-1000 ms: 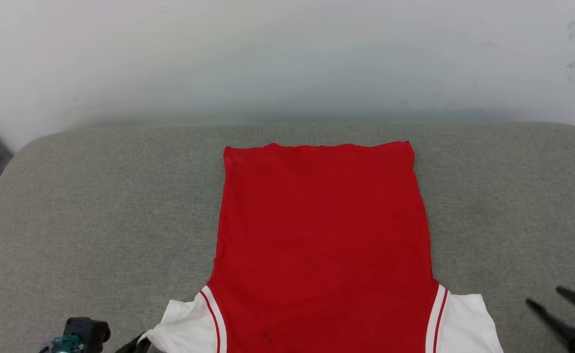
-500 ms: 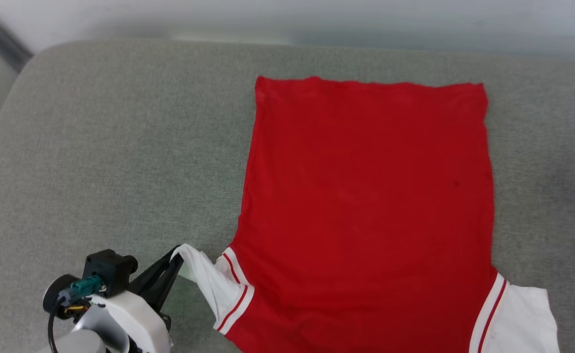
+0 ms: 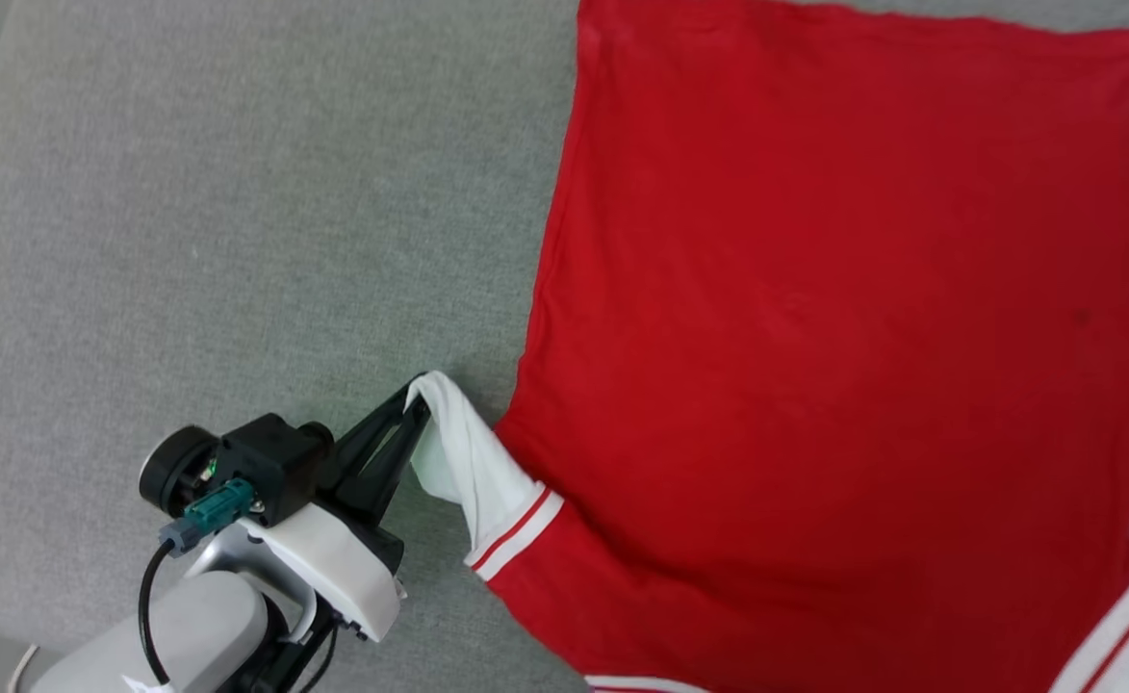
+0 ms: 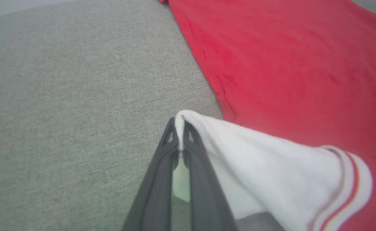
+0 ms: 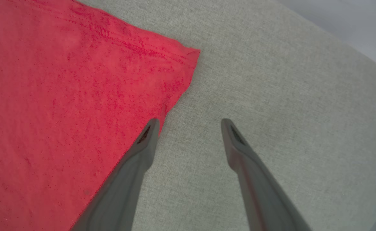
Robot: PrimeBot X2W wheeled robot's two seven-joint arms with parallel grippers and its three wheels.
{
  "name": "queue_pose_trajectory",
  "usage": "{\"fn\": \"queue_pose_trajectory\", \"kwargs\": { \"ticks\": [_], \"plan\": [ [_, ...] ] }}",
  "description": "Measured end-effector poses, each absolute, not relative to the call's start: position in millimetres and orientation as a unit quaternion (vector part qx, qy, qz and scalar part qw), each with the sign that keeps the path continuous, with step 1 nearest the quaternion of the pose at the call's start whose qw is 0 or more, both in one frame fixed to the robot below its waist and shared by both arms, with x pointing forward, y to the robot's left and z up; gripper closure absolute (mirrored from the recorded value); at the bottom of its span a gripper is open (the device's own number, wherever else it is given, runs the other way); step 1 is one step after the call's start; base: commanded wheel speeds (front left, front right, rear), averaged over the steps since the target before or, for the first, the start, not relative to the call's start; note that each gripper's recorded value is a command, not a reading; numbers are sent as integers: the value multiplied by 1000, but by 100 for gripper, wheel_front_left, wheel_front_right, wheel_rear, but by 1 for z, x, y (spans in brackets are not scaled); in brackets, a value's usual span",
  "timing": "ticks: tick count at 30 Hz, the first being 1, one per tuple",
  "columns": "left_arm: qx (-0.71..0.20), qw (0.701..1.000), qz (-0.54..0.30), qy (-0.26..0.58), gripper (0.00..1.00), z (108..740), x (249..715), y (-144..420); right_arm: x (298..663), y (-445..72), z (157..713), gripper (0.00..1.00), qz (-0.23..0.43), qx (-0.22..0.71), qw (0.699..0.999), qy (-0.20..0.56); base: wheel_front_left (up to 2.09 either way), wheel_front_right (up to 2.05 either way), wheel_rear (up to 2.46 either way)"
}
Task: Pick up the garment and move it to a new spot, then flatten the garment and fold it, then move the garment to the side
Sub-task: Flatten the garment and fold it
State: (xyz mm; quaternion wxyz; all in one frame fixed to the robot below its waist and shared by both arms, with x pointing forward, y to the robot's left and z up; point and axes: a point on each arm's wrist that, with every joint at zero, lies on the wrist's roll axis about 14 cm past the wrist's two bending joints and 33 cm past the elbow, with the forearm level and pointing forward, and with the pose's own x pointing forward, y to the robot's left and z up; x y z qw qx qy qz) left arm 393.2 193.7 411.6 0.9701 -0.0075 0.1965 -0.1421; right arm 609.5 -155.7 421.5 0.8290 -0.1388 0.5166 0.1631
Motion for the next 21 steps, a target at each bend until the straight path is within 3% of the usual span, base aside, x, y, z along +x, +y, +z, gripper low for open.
{"fn": "queue_pose_trajectory", "kwargs": {
  "ticks": [9,10,11,21],
  "plan": [
    [0,969,-124,213,100,396,395,200,607,-137,340,0,176,-110,798,566,0,0,0],
    [1,969,-124,213,100,396,395,200,608,-137,341,73,177,-111,800,562,0,0,0],
    [1,969,-124,213,100,395,395,200,608,-138,342,100,178,-110,803,558,0,0,0],
    [-14,976,-106,192,100,413,383,201,602,-136,393,100,197,-128,841,487,0,0,0]
  ]
}}
